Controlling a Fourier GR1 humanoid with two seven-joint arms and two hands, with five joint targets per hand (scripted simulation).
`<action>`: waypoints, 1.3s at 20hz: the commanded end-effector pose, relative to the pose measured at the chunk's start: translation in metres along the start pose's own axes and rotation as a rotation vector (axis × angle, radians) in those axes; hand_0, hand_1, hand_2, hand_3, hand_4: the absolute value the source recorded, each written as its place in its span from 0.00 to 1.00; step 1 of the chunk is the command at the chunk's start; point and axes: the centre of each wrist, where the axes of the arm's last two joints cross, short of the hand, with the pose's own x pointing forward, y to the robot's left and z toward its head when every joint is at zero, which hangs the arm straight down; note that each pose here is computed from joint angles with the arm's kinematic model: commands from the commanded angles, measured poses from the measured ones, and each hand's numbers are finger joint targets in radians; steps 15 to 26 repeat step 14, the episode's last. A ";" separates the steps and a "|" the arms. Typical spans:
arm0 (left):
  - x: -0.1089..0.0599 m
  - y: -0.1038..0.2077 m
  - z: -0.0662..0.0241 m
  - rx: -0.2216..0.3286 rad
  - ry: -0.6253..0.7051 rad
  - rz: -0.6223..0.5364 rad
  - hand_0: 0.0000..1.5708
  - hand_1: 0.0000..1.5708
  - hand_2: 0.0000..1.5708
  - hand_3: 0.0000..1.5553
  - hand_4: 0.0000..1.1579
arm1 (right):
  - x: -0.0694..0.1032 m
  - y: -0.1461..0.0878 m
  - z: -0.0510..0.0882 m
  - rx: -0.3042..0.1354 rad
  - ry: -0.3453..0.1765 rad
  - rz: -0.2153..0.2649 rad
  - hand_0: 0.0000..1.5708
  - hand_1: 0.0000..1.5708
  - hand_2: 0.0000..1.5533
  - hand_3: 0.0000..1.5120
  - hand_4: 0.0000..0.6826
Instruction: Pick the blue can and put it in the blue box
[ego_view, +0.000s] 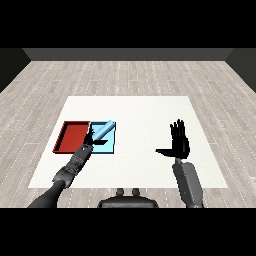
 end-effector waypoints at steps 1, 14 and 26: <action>0.000 0.001 0.0008 0.226 -0.093 0.123 0.00 0.00 0.00 0.00 0.00 | 0.003 0.002 0.008 0.013 -0.014 -0.031 0.00 0.00 0.00 0.00 0.00; 0.023 -0.008 0.0412 0.033 -0.860 0.539 0.00 0.00 0.00 0.00 0.00 | 0.014 -0.007 0.008 0.028 0.020 0.040 0.00 0.00 0.00 0.00 0.00; 0.023 -0.008 0.0412 0.033 -0.860 0.539 0.00 0.00 0.00 0.00 0.00 | 0.014 -0.007 0.008 0.028 0.020 0.040 0.00 0.00 0.00 0.00 0.00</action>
